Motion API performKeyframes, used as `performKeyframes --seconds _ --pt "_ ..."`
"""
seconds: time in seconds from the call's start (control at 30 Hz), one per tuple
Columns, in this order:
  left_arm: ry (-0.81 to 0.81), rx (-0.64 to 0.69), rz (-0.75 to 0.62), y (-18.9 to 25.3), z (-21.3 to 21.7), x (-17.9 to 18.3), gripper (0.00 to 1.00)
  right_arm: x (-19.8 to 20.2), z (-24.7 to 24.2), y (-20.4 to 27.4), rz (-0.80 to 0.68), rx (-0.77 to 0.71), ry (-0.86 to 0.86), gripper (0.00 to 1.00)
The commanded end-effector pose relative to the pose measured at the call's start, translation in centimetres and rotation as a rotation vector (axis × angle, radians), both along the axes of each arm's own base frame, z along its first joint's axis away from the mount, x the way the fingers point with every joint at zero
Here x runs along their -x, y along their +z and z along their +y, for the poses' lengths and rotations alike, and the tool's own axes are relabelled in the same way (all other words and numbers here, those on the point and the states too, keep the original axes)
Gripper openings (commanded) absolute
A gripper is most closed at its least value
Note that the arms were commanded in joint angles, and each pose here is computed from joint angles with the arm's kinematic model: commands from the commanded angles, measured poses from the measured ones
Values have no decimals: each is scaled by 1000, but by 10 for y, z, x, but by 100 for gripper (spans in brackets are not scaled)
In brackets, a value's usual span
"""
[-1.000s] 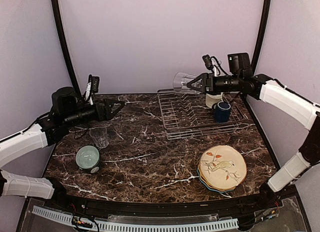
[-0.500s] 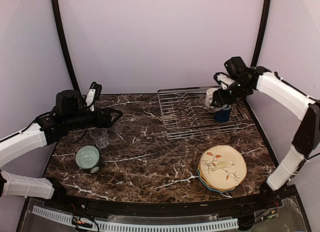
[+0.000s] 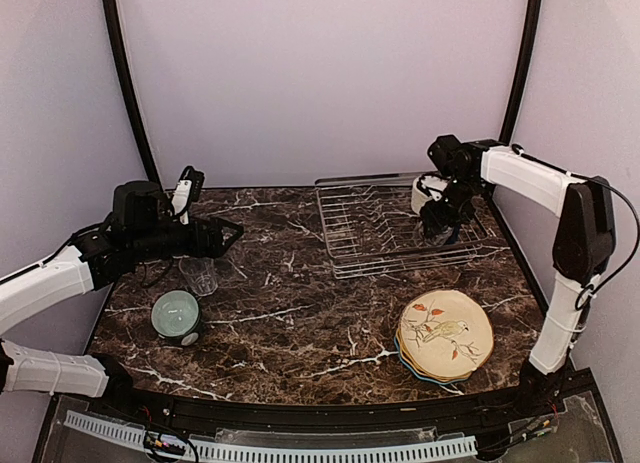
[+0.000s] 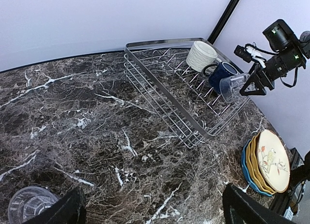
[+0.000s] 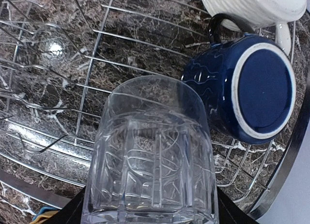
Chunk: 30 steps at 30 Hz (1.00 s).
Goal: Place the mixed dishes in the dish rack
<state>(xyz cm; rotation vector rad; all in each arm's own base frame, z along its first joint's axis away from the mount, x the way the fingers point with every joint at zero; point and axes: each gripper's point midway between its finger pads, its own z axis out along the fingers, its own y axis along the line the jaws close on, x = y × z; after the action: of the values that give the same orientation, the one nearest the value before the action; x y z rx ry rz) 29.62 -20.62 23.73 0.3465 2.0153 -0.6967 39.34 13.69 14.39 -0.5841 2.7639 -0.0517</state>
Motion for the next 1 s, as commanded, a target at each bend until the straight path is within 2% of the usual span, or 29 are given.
performKeyframes --seconds 0.0,0.37,0.73,0.8,0.97 --pt "3 -13 -13 3 2 2 97 0 -12 -9 54 37 -2 13" --pt "11 -28 -8 -2 4 0 97 0 -36 -30 126 104 -43 23" --pt "16 -35 -4 -4 4 -1 97 -2 -56 -42 163 135 -86 44" --pt "16 -35 -2 -5 4 -1 97 -2 -56 -45 172 131 -86 52" --pt "19 -38 1 -6 5 -1 97 -6 -51 -49 169 102 -80 64"
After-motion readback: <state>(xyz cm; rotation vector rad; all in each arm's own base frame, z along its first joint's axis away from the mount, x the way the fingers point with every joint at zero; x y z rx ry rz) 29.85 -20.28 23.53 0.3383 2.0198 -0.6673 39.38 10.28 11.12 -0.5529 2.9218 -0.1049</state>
